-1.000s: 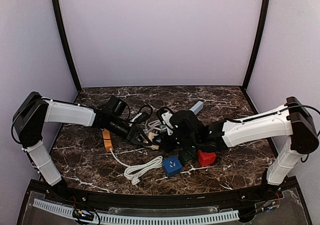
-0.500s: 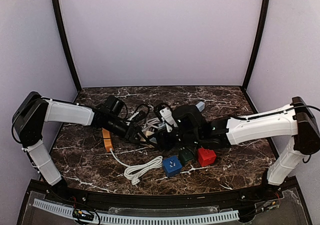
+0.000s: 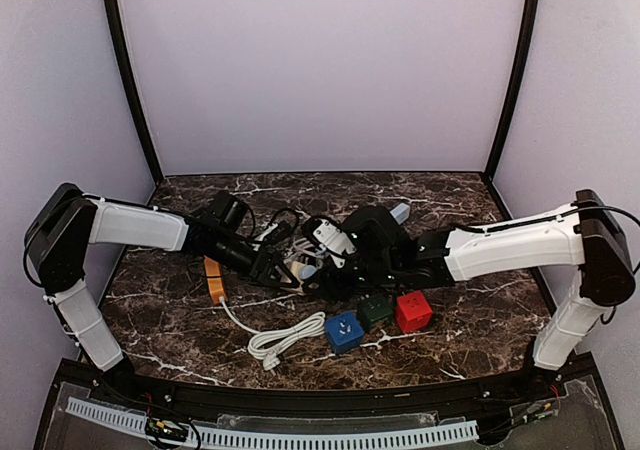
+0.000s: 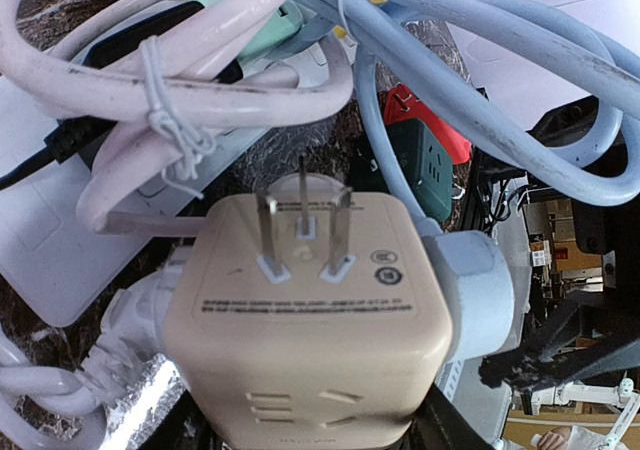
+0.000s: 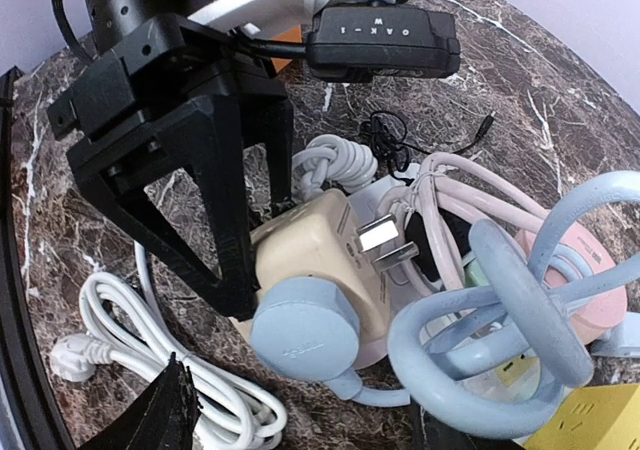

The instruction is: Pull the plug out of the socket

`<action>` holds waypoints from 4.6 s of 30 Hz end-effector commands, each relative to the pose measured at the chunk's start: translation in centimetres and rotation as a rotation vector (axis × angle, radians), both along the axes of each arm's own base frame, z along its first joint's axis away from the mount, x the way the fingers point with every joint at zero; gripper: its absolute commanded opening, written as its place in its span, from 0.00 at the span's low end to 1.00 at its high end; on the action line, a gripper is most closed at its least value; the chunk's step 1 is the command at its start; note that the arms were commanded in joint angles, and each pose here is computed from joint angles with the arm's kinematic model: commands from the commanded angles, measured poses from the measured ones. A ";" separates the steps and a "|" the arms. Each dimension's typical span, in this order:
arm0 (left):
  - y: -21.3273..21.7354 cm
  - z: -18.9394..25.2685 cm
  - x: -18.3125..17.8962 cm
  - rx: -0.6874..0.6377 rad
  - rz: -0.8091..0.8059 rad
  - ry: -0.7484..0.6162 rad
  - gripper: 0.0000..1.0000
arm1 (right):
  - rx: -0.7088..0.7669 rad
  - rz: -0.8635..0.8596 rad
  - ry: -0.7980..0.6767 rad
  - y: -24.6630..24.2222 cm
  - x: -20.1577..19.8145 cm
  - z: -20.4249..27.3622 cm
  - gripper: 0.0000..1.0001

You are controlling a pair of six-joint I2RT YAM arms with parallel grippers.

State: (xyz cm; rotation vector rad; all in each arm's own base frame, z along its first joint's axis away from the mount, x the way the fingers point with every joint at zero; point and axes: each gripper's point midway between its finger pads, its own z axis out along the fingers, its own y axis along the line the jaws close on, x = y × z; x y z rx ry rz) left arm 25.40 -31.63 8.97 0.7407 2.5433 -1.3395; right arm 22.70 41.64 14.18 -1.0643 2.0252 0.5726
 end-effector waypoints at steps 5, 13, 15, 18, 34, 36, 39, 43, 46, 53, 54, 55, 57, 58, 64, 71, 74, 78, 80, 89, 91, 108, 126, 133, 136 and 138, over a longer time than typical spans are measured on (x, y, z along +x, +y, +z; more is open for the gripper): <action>1.0 0.0 0.5 0.028 0.038 -0.017 0.01 | -0.043 0.082 -0.096 1.1 2.4 -0.1 0.64; 1.0 0.0 0.4 0.026 0.038 -0.016 0.01 | -0.067 0.089 -0.119 2.1 3.3 -0.7 0.58; 1.0 0.1 0.4 0.026 0.037 -0.018 0.01 | -0.069 0.087 -0.124 2.3 3.5 -0.8 0.55; 0.9 0.1 0.5 0.025 0.037 -0.019 0.01 | -0.084 0.085 -0.130 2.6 3.8 -1.3 0.50; 0.9 0.2 0.4 0.018 0.034 -0.013 0.01 | -0.052 0.036 -0.170 3.0 4.8 -0.1 0.00; 0.9 0.1 0.4 0.019 0.034 -0.012 0.01 | -0.025 0.015 -0.157 2.8 4.9 0.4 0.00; 0.9 0.1 0.4 0.021 0.035 -0.016 0.01 | 0.050 -0.035 -0.091 2.1 5.5 1.2 0.00; 0.9 0.0 0.4 0.029 0.035 -0.023 0.01 | 0.156 -0.104 0.011 0.7 6.7 2.4 0.00; 1.0 -0.1 0.4 0.035 0.035 -0.025 0.01 | 0.231 -0.108 0.080 0.1 6.9 3.1 0.00; 1.0 -0.4 0.3 0.051 0.033 -0.033 0.01 | 0.300 -0.120 0.157 -0.5 7.0 3.8 0.00; 1.1 -0.3 0.3 0.053 0.033 -0.035 0.01 | 0.310 -0.123 0.169 -0.6 6.9 3.7 0.00; 1.1 -0.4 0.4 0.059 0.035 -0.039 0.01 | 0.324 -0.125 0.179 -0.7 6.9 3.8 0.00; 1.3 -0.6 0.4 0.070 0.039 -0.040 0.01 | 0.356 -0.128 0.201 -0.7 6.8 4.1 0.00; 1.3 -0.6 0.4 0.073 0.039 -0.041 0.01 | 0.368 -0.128 0.209 -0.8 6.7 4.2 0.00; 1.5 -1.0 0.4 0.100 0.039 -0.047 0.01 | 0.414 -0.135 0.244 -0.8 6.6 5.0 0.00; 1.4 -1.2 0.2 0.113 0.032 -0.036 0.01 | 0.414 -0.116 0.224 -0.7 6.1 5.2 0.00; 1.4 -1.4 0.2 0.107 0.034 -0.015 0.01 | 0.380 -0.094 0.171 -0.3 5.0 5.1 0.00; 1.7 -1.5 0.7 0.098 0.051 0.004 0.01 | 0.323 -0.053 0.102 0.4 3.5 5.1 0.00; 1.8 -1.5 0.8 0.098 0.057 0.005 0.01 | 0.295 -0.025 0.062 1.0 2.5 5.1 0.00; 2.1 -1.7 1.0 0.091 0.070 0.029 0.01 | 0.134 0.075 -0.089 2.5 -1.1 4.0 0.00; 2.2 -1.7 1.1 0.089 0.073 0.030 0.01 | 0.116 0.086 -0.098 2.5 -1.4 3.8 0.00; 1.7 1.1 1.5 0.023 0.047 -0.072 0.01 | 0.178 -0.111 -0.140 -1.3 1.7 8.9 0.00; 1.6 8.3 0.2 -0.127 -0.044 -0.304 0.01 | 0.119 -0.554 -0.191 -15.1 14.4 10.5 0.00; 2.7 8.7 1.5 -0.070 0.015 -0.335 0.01 | 0.108 -0.707 -0.179 -22.6 16.8 10.3 0.00; 3.3 9.5 2.2 -0.094 0.059 -0.321 0.01 | 0.082 -0.783 -0.170 -25.9 17.6 10.1 0.00; 3.7 10.3 2.6 -0.123 0.077 -0.317 0.01 | 0.074 -0.837 -0.161 -28.3 17.8 9.7 0.00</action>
